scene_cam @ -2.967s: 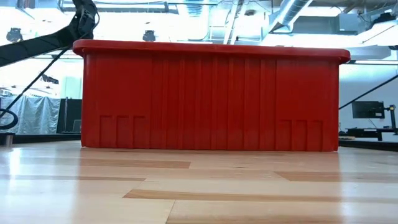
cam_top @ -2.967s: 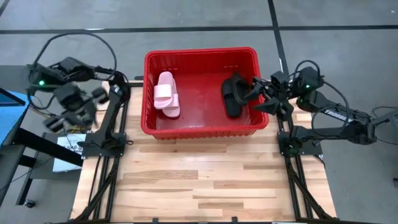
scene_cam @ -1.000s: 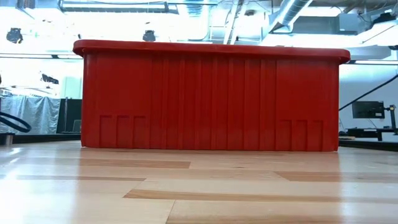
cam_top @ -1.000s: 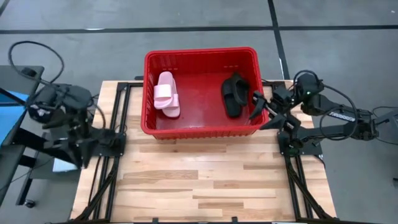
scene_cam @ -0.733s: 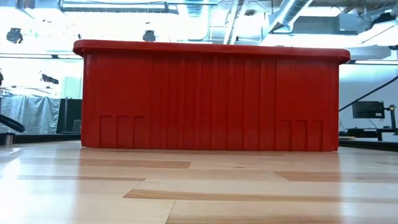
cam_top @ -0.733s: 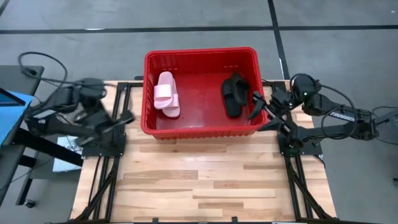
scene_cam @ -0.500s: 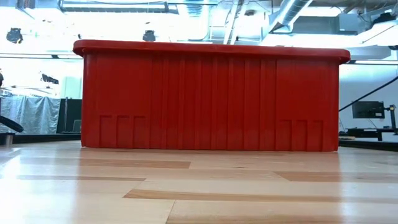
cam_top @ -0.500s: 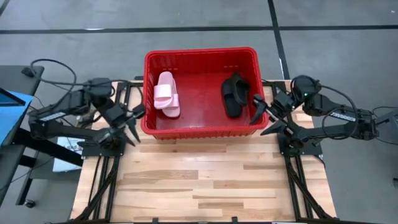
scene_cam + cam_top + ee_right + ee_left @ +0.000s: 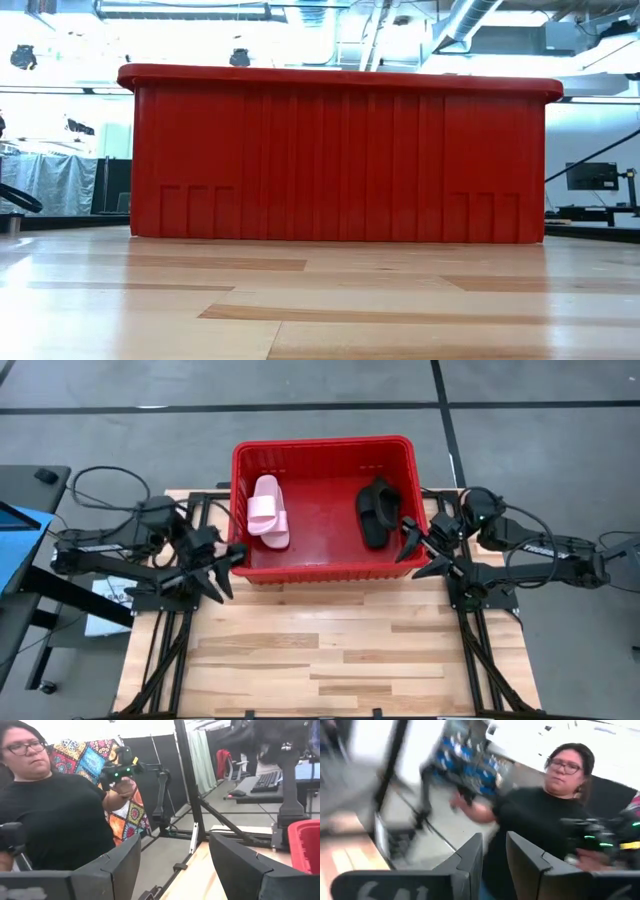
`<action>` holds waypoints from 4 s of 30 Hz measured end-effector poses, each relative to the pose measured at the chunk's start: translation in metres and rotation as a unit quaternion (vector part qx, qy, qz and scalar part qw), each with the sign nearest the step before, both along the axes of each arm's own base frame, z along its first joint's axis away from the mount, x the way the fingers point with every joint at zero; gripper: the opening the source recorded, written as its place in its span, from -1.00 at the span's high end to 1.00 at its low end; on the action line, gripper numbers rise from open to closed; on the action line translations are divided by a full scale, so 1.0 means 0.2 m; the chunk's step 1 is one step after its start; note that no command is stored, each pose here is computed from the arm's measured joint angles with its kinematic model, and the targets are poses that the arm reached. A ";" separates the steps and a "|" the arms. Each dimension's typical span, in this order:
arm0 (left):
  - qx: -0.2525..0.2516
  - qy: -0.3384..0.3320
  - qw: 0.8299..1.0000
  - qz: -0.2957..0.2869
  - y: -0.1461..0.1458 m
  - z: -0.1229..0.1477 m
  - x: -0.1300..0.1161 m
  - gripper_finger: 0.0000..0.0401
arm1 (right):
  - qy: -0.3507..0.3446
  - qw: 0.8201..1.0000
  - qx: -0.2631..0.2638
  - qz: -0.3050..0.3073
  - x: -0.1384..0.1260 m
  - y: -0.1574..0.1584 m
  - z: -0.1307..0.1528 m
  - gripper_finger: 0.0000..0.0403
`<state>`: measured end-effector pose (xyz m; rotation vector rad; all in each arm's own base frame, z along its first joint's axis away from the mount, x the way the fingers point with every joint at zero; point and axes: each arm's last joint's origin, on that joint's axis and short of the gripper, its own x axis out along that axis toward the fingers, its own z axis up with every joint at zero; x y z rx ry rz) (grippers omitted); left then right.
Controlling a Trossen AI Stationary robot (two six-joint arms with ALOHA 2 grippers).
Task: Pick and place slides into bin
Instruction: Return to Home Position
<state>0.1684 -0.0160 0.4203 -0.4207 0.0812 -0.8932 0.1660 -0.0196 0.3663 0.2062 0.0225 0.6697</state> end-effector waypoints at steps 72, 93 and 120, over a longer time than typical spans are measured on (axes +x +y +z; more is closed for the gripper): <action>0.074 -0.025 0.946 0.314 -0.04 -0.50 -0.49 0.61 | -0.065 0.996 -0.032 0.058 -0.38 0.46 -0.94 -0.12; 0.096 -0.066 0.967 0.229 -0.22 -1.05 -0.41 0.61 | -0.050 0.996 -0.042 0.060 -0.38 0.46 -0.96 -0.12; 0.160 -0.031 0.959 0.232 -0.22 -1.28 -0.41 0.61 | -0.046 0.996 -0.045 0.061 -0.38 0.46 -0.97 -0.12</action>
